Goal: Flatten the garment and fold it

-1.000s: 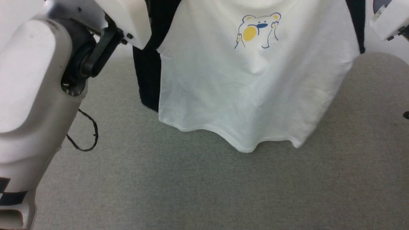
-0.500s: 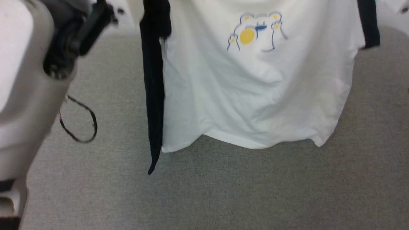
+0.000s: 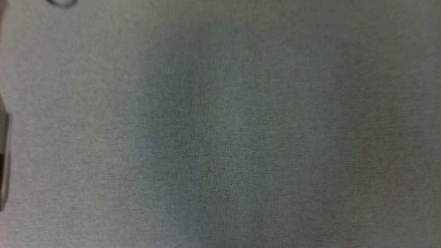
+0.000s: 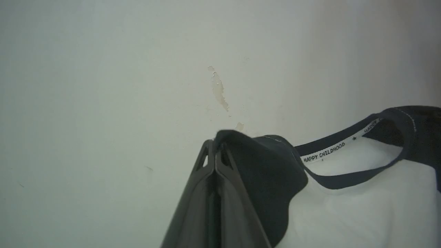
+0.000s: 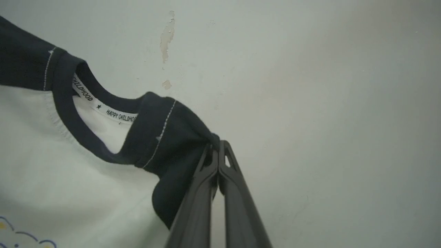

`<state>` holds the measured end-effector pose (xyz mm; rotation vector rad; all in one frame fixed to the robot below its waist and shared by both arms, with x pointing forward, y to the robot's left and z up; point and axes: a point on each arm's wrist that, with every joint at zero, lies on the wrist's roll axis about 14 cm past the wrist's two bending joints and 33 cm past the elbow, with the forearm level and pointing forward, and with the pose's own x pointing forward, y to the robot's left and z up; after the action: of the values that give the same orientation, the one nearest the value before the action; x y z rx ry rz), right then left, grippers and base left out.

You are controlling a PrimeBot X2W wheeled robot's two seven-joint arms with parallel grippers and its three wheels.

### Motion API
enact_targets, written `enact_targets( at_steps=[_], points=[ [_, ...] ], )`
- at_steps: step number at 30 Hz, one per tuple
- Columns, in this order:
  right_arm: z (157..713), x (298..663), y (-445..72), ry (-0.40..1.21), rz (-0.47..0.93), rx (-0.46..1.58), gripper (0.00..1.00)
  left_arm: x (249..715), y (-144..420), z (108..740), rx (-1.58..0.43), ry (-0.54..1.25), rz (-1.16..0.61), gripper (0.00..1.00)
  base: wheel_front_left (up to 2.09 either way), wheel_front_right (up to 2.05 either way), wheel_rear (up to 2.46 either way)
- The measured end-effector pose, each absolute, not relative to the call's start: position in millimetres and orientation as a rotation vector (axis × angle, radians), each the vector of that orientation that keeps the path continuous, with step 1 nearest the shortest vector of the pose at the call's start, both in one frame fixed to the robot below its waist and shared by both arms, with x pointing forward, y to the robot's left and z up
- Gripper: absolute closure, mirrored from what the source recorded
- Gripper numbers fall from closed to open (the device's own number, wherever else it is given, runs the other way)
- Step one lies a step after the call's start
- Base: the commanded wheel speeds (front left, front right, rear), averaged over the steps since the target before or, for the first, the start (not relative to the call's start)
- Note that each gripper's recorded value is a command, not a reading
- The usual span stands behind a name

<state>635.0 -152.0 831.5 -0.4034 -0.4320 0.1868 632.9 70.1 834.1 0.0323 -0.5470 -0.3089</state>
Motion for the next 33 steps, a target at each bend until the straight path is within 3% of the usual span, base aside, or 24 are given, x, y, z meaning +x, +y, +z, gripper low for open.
enact_targets(
  at_steps=[10, 17, 23, 33],
  points=[
    [739, 708, -157, -0.396, 0.229, -0.515, 1.00, 690, 87, 768, 0.071, -0.656, -0.290, 1.00, 0.00, 0.00, 0.00],
    [640, 729, -143, -0.294, 0.360, -0.492, 1.00, 708, 84, 666, 0.075, -0.557, -0.374, 1.00, 0.00, 0.00, 0.00],
    [603, 702, -146, -0.242, 0.449, -0.408, 1.00, 673, 81, 629, 0.025, -0.513, -0.445, 1.00, 0.00, 0.00, 0.00],
    [569, 617, -182, -0.080, 0.438, -0.258, 1.00, 575, 79, 598, -0.025, -0.352, -0.522, 1.00, 0.00, 0.00, 0.00]
  ],
)
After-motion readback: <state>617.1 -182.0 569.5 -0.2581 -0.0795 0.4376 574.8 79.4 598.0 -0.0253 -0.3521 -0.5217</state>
